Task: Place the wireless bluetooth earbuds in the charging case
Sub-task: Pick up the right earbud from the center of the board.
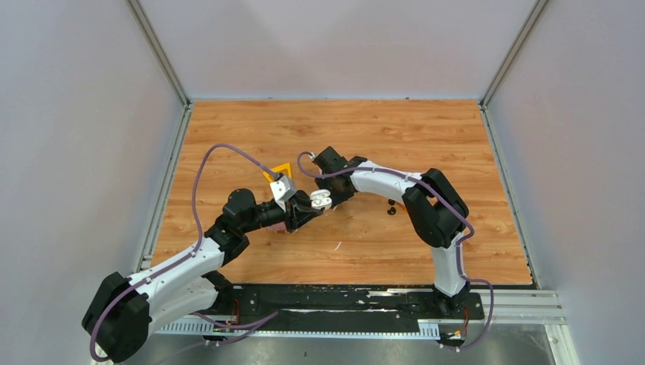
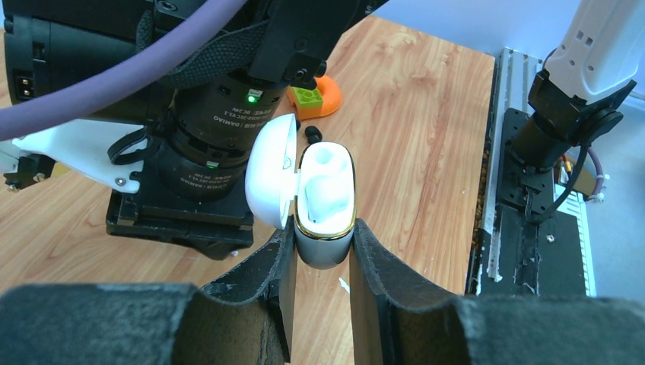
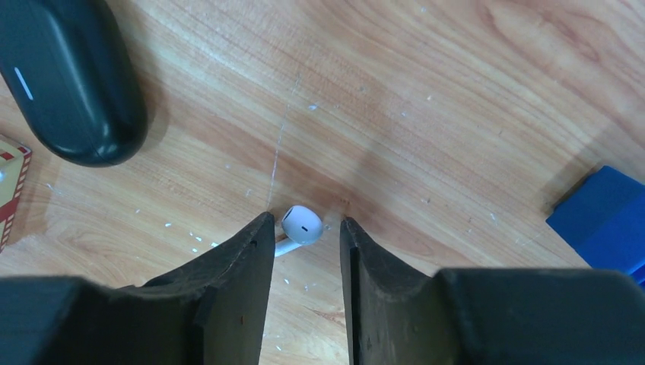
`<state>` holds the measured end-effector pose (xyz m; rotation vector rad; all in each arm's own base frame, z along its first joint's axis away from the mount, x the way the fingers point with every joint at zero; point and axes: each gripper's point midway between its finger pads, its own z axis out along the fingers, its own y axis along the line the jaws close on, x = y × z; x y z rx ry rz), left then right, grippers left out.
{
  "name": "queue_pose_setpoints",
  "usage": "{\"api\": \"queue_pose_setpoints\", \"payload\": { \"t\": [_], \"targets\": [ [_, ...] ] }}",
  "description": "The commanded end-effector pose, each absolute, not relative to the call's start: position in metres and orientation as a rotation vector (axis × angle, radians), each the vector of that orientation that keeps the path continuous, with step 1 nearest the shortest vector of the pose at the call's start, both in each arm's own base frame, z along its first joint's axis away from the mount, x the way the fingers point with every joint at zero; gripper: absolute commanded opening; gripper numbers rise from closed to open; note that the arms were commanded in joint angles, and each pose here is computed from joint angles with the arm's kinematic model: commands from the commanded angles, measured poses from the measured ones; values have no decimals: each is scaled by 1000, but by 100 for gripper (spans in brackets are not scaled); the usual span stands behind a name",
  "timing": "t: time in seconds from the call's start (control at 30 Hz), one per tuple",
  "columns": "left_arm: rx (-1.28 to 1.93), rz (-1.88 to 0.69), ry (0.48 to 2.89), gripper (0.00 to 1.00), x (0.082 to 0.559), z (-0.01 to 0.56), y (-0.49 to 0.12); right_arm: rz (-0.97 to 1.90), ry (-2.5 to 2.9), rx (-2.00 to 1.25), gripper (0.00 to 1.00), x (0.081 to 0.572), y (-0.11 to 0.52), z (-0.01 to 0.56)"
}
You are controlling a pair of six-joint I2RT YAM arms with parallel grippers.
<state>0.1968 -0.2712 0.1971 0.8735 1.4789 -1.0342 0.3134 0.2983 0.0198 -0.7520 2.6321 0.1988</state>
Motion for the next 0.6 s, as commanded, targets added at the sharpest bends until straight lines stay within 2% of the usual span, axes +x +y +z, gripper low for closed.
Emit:
{"api": "queue_pose_setpoints", "payload": {
  "t": [0.0,0.17,0.57],
  "targets": [
    [879,-1028,1408,0,200,218,-274,213,2684,-760,37,315,297,0],
    [881,-1029,1409,0,200,218,-274,218,2687,-759,32,316,297,-1],
    [882,-1028,1409,0,201,218,-274,218,2685,-747,31,308,292,5]
  ]
}}
